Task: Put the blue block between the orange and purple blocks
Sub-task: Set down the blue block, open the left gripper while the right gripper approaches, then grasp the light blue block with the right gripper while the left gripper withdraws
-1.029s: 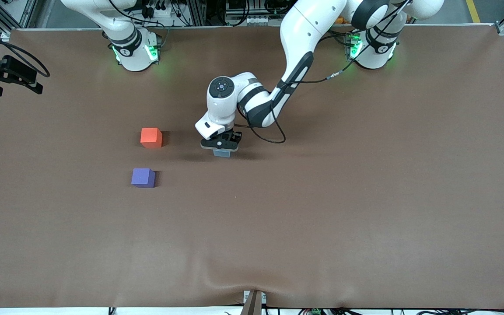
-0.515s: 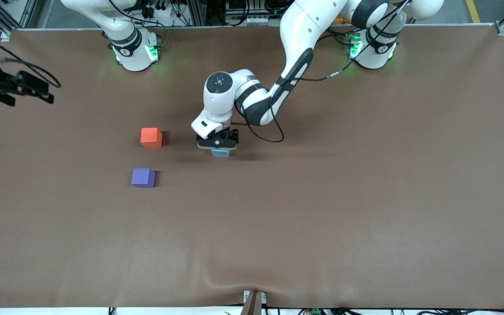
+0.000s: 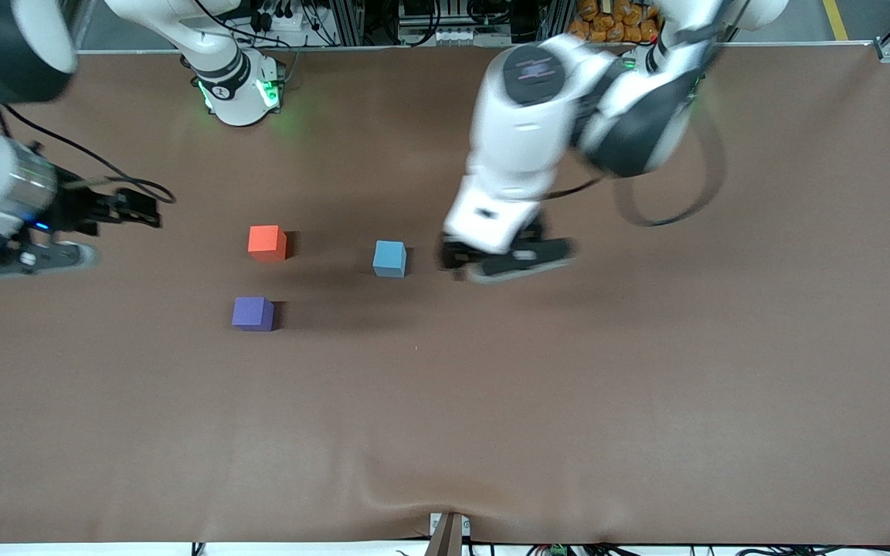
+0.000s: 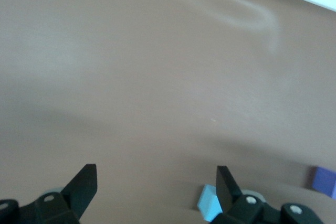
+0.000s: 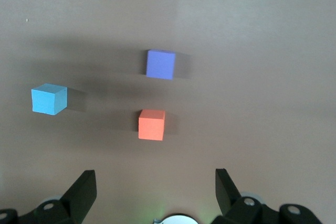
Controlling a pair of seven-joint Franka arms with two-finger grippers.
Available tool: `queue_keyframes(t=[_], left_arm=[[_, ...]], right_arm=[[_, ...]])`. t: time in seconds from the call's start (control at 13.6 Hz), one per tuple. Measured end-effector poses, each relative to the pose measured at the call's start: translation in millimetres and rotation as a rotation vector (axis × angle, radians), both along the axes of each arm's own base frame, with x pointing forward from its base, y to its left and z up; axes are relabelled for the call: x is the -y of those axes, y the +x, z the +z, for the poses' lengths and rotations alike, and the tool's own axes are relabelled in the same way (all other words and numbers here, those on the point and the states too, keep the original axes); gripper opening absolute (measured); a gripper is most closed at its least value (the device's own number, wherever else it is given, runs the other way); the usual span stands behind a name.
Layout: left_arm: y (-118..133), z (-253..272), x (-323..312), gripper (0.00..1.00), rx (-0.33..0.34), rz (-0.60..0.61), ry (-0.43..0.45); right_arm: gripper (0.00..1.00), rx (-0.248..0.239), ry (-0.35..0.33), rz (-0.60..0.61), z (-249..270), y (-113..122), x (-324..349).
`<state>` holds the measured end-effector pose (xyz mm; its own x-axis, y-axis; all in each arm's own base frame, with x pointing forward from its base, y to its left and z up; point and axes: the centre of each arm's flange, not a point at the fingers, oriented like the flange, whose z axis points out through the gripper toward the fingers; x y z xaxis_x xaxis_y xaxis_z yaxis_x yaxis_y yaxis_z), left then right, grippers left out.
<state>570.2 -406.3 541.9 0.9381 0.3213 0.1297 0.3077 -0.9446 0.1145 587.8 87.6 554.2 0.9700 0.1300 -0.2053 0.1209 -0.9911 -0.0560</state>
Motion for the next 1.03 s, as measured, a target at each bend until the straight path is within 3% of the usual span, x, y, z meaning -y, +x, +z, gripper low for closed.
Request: queue_keyframes(t=[0.22, 0.51, 0.74, 1.03], left_arm=[[20, 62, -114, 1.0, -0.019, 0.024, 0.033], [33, 94, -255, 1.0, -0.071, -0.028, 0.082], [42, 77, -318, 1.0, -0.12, -0.076, 0.101], [44, 71, -353, 1.0, -0.135, -0.111, 0.106]], right_arm=[[1.0, -0.033, 0.053, -0.094, -54, 7, -34], [1.0, -0.016, 0.032, -0.176, -116, -14, -119], [1.0, -0.033, 0.004, -0.192, -158, -39, -187], [1.0, -0.01, -0.025, -0.205, -218, -58, -256]])
